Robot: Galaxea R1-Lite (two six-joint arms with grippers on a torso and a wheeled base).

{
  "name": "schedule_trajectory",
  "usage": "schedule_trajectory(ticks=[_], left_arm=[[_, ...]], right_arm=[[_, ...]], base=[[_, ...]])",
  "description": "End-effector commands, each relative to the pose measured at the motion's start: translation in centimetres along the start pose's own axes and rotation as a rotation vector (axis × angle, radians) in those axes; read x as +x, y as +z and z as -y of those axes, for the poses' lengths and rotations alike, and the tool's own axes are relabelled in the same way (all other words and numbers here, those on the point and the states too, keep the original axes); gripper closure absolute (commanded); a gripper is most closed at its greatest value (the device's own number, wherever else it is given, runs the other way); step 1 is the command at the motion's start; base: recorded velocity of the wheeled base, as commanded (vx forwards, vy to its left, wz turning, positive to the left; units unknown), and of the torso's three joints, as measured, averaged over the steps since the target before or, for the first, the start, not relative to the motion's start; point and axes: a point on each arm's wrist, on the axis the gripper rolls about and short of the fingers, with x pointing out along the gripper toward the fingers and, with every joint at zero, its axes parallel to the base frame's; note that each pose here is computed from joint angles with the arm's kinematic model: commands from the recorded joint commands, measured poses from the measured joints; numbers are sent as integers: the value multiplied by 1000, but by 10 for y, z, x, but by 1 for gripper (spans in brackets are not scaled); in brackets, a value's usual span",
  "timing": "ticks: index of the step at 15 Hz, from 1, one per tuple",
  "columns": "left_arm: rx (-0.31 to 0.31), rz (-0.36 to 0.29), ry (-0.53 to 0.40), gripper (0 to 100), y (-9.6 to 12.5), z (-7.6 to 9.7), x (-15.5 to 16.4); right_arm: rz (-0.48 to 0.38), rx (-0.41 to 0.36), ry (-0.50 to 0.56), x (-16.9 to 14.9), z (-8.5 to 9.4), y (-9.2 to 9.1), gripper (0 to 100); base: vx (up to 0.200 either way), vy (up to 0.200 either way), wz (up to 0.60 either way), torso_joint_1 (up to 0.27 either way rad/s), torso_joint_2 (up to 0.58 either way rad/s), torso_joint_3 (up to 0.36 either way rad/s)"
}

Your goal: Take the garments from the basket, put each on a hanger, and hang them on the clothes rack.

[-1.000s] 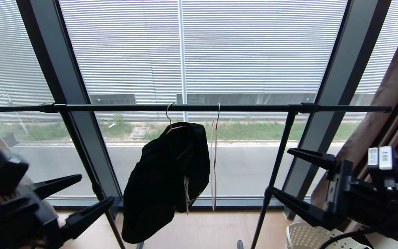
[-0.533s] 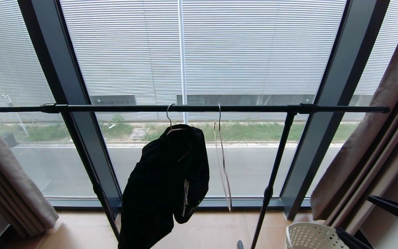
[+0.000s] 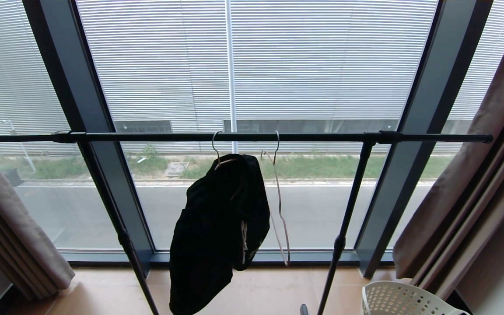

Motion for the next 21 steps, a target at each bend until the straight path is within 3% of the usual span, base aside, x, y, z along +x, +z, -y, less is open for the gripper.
schedule_trajectory(ticks=[1,3,5,6,8,17,21], left_arm=[[-13,-20,98,0,0,2,1],[-22,-26,198,0,0,3,1],[-14,20,182,0,-2,4,-2],[-10,44,112,0,-2,5,-4],[-6,50,57,0,-1,6,-4],[-6,39,42,0,-1,6,-3],[-9,77,114,0,-3,6,-6]], right_arm=[[73,41,-87,-8,-1,-10,0],[84,141,-9,-8,-2,-9,0],[86,171,98,-8,-5,-13,0],[95,171,137,-8,-6,-13,0],[95,169,153,-9,-6,-14,0],[129,171,150,-11,-5,-14,0],[129,172,133,-11,-5,-15,0]], base=[[0,0,0,0,0,0],[0,0,0,0,0,0],[0,0,0,0,0,0],[0,0,0,0,0,0],[0,0,0,0,0,0],[0,0,0,0,0,0],[0,0,0,0,0,0]])
